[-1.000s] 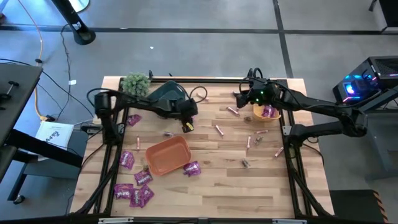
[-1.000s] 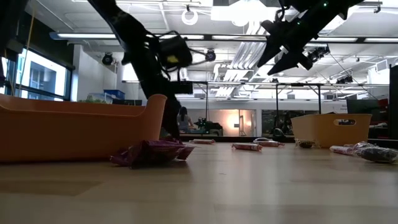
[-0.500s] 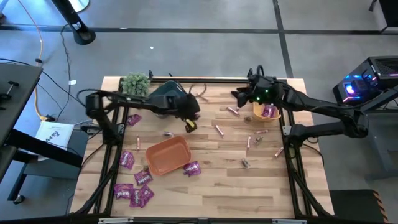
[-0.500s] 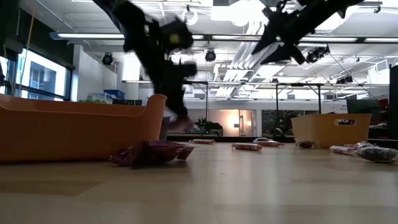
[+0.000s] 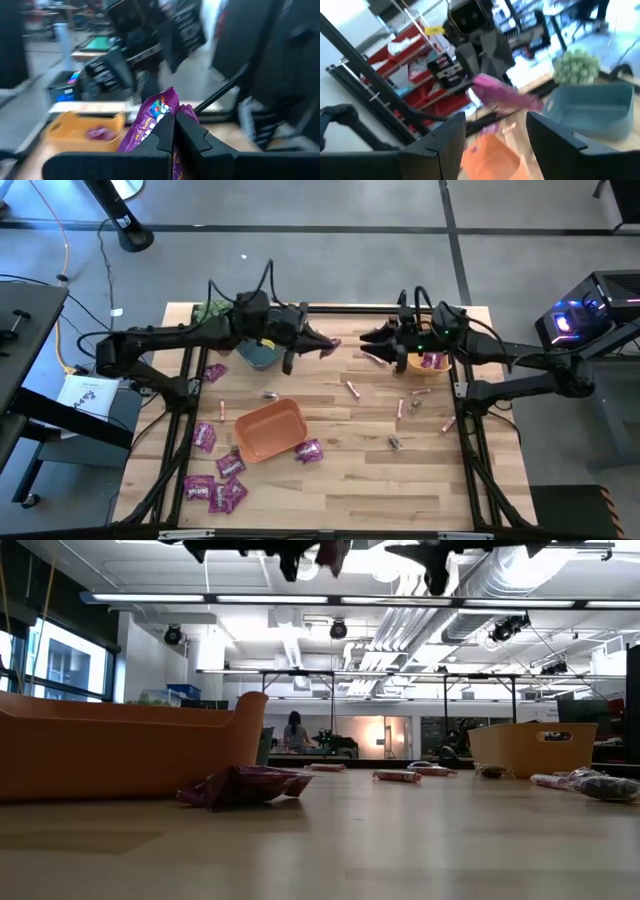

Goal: Sort candy
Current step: Put the purple candy into the yellow bin

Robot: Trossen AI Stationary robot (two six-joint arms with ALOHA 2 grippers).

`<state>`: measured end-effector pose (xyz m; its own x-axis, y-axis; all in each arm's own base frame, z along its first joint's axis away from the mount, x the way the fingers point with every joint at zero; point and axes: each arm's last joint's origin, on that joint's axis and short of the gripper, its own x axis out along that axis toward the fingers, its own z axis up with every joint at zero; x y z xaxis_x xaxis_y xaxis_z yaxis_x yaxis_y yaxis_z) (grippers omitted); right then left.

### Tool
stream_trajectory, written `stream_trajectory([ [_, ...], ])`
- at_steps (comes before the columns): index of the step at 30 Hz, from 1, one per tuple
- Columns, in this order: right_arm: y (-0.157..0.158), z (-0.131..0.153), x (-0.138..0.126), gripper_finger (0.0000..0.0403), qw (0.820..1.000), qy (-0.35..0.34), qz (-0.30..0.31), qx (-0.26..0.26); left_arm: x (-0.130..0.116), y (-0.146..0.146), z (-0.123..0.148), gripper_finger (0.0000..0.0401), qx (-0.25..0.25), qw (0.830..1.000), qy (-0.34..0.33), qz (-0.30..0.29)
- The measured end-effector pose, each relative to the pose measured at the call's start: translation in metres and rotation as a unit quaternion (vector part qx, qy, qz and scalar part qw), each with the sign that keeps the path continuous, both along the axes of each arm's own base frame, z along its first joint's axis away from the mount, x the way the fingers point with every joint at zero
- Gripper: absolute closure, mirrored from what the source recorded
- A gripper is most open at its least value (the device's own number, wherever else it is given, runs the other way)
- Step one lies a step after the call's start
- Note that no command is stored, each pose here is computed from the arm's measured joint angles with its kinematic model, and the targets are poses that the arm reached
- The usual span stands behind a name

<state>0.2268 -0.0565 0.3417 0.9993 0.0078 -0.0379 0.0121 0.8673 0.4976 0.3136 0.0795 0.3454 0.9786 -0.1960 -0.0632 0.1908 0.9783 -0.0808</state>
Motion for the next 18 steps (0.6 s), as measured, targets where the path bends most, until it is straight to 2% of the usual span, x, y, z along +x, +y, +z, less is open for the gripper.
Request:
stream_trajectory([
  [4,0.008,0.004,0.004,0.0199,0.999,-0.020,-0.016,-0.038,0.010,-0.006,0.004,0.0401,-0.031,0.997,-0.051,-0.049],
  [8,0.014,0.003,0.012,0.0199,0.998,-0.034,0.002,-0.045,0.020,-0.008,0.004,0.0401,-0.045,0.992,-0.098,-0.061],
  [13,0.023,-0.002,0.023,0.0199,0.998,-0.041,0.026,-0.046,0.031,-0.004,-0.006,0.0401,-0.077,0.990,-0.098,-0.063],
  [18,0.024,-0.008,0.032,0.0199,0.997,-0.037,0.030,-0.054,0.037,-0.006,-0.014,0.0401,-0.108,0.986,-0.086,-0.092],
])
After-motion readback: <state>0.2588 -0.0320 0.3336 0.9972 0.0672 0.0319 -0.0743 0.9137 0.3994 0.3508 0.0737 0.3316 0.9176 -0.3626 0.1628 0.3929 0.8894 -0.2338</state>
